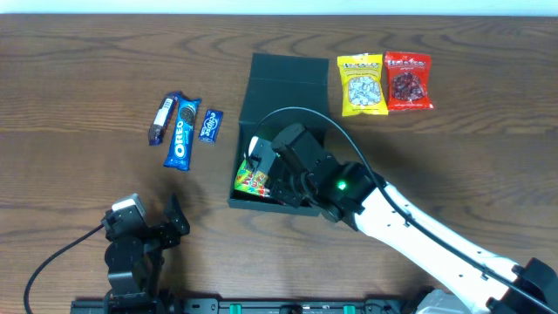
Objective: Pack container
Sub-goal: 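Lift the Haribo bag and carry it into the green box, then lower the Haribo bag into the box and open the right gripper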
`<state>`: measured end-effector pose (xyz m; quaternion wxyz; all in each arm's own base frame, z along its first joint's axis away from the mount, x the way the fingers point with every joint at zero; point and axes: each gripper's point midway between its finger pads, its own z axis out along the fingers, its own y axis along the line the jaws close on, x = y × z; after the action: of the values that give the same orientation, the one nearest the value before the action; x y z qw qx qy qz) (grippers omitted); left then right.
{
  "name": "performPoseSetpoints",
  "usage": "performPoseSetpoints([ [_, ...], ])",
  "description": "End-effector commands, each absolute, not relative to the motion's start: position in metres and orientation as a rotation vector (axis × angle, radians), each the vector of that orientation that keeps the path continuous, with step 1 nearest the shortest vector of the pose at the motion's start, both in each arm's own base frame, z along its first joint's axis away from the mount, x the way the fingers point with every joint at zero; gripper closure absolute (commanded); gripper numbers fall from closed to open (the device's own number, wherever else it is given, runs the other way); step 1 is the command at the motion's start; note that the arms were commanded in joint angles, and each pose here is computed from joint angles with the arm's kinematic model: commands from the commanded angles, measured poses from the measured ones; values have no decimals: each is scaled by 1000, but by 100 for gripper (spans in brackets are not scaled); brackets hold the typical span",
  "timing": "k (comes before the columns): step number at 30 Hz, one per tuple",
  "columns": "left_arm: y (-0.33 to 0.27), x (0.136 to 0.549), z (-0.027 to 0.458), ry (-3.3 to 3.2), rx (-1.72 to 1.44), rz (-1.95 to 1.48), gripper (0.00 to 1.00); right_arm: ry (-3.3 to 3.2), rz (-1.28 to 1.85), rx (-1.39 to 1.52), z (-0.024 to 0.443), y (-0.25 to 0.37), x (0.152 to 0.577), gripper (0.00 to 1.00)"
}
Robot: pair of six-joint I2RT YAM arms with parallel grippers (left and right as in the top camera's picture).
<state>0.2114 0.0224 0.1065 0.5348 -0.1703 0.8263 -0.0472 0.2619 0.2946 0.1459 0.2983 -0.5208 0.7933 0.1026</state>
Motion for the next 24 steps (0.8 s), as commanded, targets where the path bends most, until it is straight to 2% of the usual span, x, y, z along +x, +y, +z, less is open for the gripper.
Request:
performPoseSetpoints([
  [1, 26, 211, 100, 1974, -429, -101, 5, 2161, 380, -1407, 134, 303, 254, 95],
  [2, 26, 211, 100, 1974, -428, -101, 5, 2179, 399, -1425, 127, 305, 251, 99],
  [10, 26, 211, 100, 1974, -429, -101, 5, 2342, 499, -1564, 68, 302, 230, 99],
  [15, 26, 211, 100, 1974, -428, -101, 5, 2435, 611, -1540, 57, 293, 226, 99],
  [24, 26, 211, 100, 1974, -428, -101, 5, 2583, 520, -1540, 25, 259, 235, 99],
])
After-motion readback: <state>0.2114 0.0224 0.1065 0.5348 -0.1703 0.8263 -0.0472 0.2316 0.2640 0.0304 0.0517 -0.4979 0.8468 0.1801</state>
